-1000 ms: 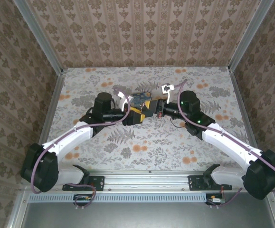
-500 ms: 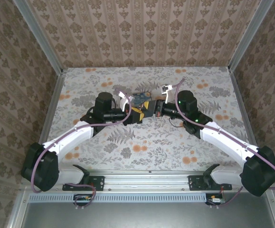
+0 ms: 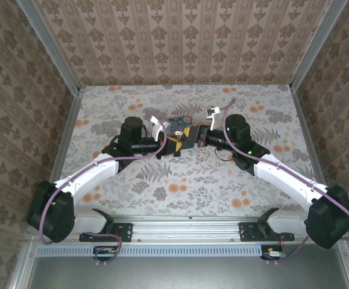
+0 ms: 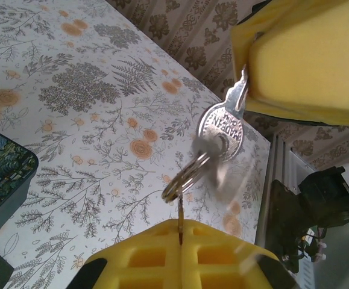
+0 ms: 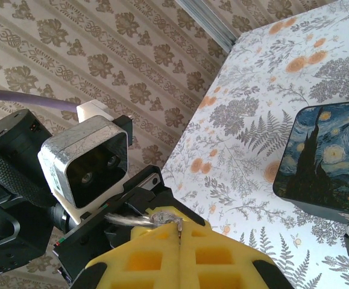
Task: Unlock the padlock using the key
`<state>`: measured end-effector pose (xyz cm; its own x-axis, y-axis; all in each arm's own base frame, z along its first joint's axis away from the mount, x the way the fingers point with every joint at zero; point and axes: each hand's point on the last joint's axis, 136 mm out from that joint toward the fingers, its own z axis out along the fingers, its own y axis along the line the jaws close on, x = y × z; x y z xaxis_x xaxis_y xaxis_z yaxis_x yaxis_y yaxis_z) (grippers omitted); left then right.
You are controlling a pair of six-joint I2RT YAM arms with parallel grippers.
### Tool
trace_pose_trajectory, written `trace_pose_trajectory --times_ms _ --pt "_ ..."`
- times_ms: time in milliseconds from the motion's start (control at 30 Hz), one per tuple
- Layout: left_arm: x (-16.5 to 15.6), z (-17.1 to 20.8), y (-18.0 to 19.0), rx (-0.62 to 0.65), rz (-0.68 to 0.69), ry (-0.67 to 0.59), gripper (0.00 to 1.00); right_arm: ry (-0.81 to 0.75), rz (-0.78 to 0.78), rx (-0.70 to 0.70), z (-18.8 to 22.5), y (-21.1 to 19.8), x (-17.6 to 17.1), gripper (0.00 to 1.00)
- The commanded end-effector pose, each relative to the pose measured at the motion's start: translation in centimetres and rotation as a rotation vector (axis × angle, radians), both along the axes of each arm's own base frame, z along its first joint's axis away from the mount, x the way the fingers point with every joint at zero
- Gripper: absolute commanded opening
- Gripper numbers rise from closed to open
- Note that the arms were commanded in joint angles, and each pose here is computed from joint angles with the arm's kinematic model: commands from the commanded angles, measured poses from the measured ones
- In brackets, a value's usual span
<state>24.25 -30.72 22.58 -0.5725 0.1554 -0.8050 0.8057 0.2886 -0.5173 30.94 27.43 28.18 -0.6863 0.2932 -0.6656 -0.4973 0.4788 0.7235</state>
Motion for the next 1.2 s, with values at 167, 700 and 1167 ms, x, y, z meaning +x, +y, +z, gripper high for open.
trace_pose_trajectory --times_ms 167,700,1167 --pt "0.2 0.0 0.0 0.004 0.013 0.003 0.04 -0.014 -0.045 0.01 0.7 -0.9 0.6 0.01" --pt "-3.2 -2.4 -1.7 0.039 -0.222 0.308 0.0 0.093 -0.109 -0.265 -6.2 -5.8 -0.1 0.36" --pt "-6.2 -2.4 -2.4 0.077 -0.418 0.466 0.0 -0.2 0.408 -0.143 -6.1 -1.5 -4.9 0.34"
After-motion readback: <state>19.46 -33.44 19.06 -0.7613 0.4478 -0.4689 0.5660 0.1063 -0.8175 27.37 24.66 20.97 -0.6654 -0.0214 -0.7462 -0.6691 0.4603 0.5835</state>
